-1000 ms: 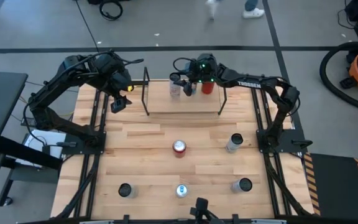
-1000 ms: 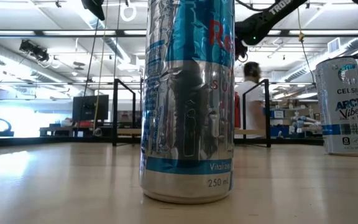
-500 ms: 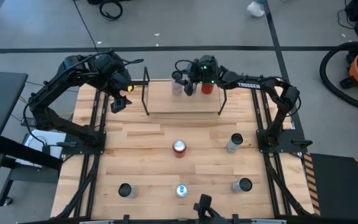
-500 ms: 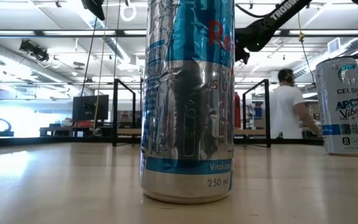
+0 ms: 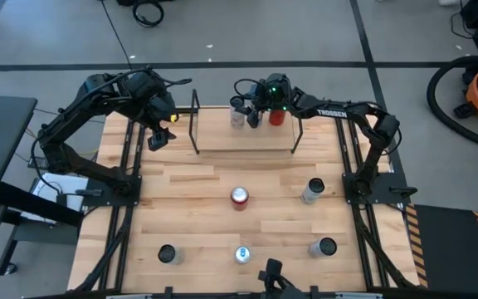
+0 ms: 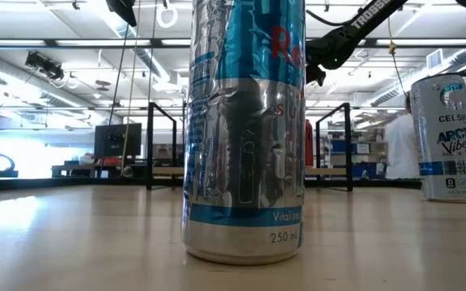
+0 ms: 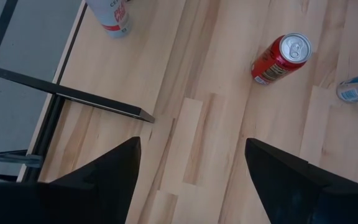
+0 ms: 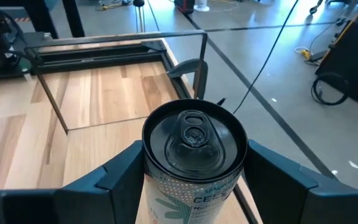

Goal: Place canned beverage on shelf
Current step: Put the top white and pink soda can on the shelf

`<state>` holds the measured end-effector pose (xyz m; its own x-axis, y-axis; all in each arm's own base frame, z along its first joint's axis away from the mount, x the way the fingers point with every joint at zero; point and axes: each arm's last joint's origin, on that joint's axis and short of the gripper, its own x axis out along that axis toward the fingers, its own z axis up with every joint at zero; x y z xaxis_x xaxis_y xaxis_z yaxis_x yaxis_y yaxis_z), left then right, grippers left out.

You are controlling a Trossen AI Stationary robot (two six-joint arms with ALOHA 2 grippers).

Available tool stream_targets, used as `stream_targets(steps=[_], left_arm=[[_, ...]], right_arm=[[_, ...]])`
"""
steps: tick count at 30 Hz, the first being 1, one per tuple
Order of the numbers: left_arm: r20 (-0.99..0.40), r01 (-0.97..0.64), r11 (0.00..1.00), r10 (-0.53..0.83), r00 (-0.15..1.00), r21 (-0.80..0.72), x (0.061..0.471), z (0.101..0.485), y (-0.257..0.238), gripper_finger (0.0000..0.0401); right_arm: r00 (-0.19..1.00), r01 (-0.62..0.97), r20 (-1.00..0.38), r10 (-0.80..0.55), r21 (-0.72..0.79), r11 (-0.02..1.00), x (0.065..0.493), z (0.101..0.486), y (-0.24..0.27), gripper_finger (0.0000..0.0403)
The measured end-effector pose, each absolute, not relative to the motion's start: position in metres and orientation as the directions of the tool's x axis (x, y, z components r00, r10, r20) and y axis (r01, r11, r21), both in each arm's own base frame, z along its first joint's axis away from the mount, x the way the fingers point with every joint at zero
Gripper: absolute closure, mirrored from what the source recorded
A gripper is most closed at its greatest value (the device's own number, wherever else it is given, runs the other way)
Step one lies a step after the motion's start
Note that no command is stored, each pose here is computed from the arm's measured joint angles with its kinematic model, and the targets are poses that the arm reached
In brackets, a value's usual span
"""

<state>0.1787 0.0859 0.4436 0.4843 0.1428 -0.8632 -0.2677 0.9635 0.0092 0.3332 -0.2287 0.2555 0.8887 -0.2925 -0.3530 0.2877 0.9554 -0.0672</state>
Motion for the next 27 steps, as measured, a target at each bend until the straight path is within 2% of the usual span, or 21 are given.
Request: stream_targets(steps=[11,21,27], left_arm=[[-0.853,-0.267,0.964,0.151,0.5,0.014,0.1802,0.4446,0.0867,0.011],[-0.852,-0.266,0.964,0.151,0.501,0.015,0.1802,0.4447,0.0866,0.011],[-0.852,-0.266,0.964,0.151,0.501,0.015,0.1803,0.4446,0.0867,0.011]], right_arm=[[0.885,0.288,-0.363,-0.291,-0.065,0.955,0.3326,0.2548,-0.2287,0.0121],[0.884,0.287,-0.365,-0.291,-0.067,0.956,0.3325,0.2546,-0.2286,0.0116],[0.884,0.273,-0.367,-0.289,-0.095,0.957,0.3337,0.2545,-0.2268,0.0099]])
